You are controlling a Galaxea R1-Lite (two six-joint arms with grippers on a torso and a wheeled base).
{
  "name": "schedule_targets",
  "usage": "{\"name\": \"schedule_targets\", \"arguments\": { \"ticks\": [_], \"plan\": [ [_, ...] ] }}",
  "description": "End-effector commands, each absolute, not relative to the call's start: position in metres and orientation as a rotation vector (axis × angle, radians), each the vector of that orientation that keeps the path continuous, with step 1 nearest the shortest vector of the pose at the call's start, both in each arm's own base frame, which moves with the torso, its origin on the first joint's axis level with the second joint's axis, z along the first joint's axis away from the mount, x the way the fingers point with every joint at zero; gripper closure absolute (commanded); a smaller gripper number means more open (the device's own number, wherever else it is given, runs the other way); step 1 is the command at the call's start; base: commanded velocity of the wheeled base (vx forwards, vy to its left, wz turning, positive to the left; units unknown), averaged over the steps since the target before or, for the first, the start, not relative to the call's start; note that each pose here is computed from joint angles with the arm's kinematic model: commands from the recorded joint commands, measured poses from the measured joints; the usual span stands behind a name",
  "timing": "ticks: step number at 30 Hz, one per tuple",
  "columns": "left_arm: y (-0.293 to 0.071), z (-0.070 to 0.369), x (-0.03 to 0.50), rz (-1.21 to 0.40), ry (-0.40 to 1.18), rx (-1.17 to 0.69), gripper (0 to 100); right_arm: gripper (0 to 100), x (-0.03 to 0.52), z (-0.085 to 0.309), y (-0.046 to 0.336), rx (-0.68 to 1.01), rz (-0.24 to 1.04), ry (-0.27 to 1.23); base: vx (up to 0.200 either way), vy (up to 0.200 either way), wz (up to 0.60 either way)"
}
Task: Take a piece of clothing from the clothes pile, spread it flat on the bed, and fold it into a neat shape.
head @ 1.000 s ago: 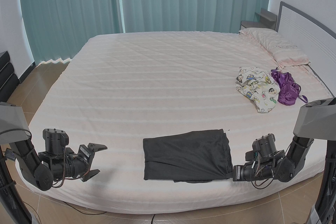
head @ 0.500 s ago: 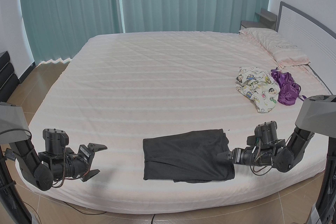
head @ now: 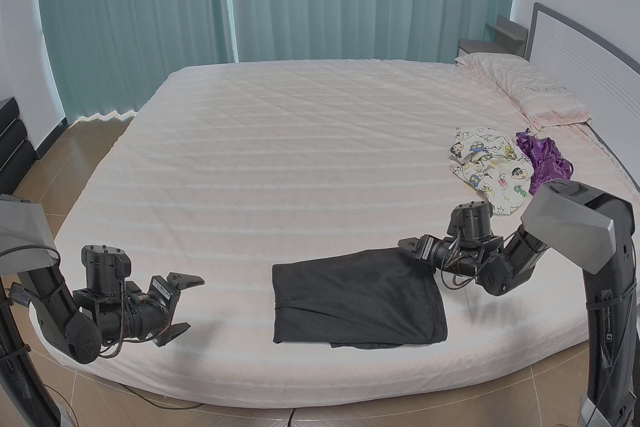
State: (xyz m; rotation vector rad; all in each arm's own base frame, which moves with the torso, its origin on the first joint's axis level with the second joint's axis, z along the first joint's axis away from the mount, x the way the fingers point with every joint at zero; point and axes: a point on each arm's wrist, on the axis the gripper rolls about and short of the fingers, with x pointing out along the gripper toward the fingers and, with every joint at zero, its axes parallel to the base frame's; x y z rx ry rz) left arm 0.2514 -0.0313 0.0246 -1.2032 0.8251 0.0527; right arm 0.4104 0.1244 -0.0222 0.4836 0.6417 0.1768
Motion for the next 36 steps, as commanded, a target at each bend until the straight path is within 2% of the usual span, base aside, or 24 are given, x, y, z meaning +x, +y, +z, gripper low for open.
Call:
{"name": "schedule_targets", "arguments": {
  "ticks": [1,2,14,18,24,25,30,36],
  "plan": [
    [-0.031,0.024,0.251,0.053,0.826,-1.203,0,0,0.428,-0.058,0.13,0.482,0.128,0.658,0.0,0.0,0.0],
    [-0.031,0.024,0.251,0.053,0.826,-1.203,0,100,0.429,-0.06,0.13,0.481,0.126,0.657,0.0,0.0,0.0],
    [-0.031,0.024,0.251,0.053,0.826,-1.203,0,100,0.438,-0.05,0.126,0.492,0.082,0.604,0.0,0.0,0.0],
    [-0.031,0.024,0.251,0.055,0.825,-1.203,0,100,0.441,-0.036,0.124,0.548,0.064,0.563,0.0,0.0,0.0],
    [-0.031,0.024,0.251,0.056,0.826,-1.203,0,100,0.436,-0.037,0.123,0.546,0.058,0.581,0.0,0.0,0.0],
    [-0.031,0.024,0.251,0.056,0.826,-1.203,0,0,0.434,-0.039,0.123,0.544,0.057,0.588,0.0,0.0,0.0],
    [-0.031,0.024,0.251,0.056,0.825,-1.201,0,0,0.427,-0.044,0.122,0.536,0.053,0.616,0.0,0.0,0.0],
    [-0.03,0.024,0.253,0.097,0.796,-1.204,0,0,0.423,-0.023,0.106,0.558,0.032,0.584,0.0,0.0,0.0]
  ]
}}
